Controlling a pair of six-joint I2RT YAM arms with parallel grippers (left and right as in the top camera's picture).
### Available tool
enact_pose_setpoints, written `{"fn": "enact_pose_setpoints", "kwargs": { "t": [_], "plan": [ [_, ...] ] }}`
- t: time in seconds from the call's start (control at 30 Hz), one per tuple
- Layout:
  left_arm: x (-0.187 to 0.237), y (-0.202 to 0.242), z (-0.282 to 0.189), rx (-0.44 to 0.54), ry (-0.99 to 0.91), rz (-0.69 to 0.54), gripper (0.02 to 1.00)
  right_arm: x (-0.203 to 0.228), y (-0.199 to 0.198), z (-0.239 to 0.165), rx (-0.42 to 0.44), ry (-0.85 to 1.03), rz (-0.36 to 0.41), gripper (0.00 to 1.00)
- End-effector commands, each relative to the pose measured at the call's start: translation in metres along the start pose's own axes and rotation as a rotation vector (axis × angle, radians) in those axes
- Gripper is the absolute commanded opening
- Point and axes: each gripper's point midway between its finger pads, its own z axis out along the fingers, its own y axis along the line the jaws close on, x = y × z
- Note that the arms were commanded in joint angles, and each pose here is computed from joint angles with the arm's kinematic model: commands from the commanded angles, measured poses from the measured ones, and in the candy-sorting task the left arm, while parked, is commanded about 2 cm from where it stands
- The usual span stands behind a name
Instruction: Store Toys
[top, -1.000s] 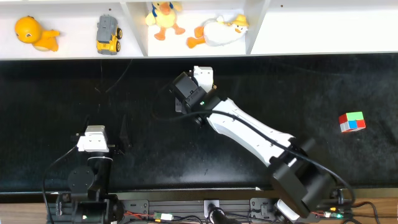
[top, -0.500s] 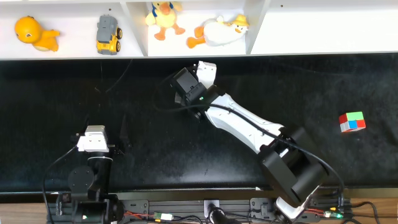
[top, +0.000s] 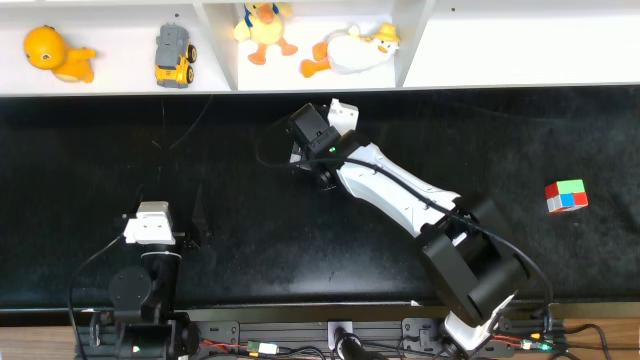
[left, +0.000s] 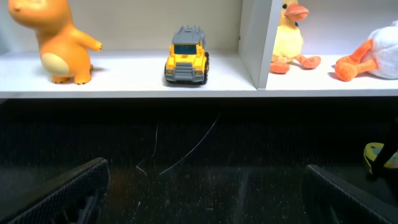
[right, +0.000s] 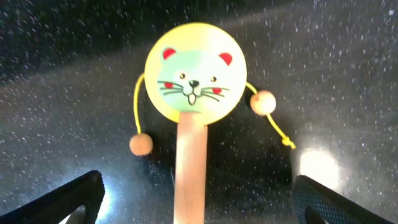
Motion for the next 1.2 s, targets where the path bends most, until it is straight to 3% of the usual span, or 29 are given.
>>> {"fn": "enact_pose_setpoints", "kwargs": {
  "t": [0.03,0.37,0.67,0.83,1.03,1.2],
  "plan": [
    [-0.001,0.0,-0.001,0.0,-0.006,-0.009,0.998,-0.003,0.005,0.002,-0.012,0.01,0.014,0.98],
    [-0.001,0.0,-0.001,0.0,-0.006,-0.009,0.998,0.017,0.003,0.023,0.005,0.09,0.0,0.985],
    [-0.001,0.0,-0.001,0.0,-0.006,-0.009,0.998,0.023,-0.004,0.024,0.033,0.112,-0.011,0.702],
    [-0.001,0.0,-0.001,0.0,-0.006,-0.01,0.998,0.028,-0.009,0.023,0.052,0.135,-0.016,0.485],
    [-0.001,0.0,-0.001,0.0,-0.006,-0.01,0.998,0.029,-0.009,0.023,0.054,0.138,-0.016,0.406],
    [-0.001,0.0,-0.001,0.0,-0.006,-0.009,0.998,0.029,-0.009,0.023,0.053,0.142,-0.016,0.251]
  ]
}}
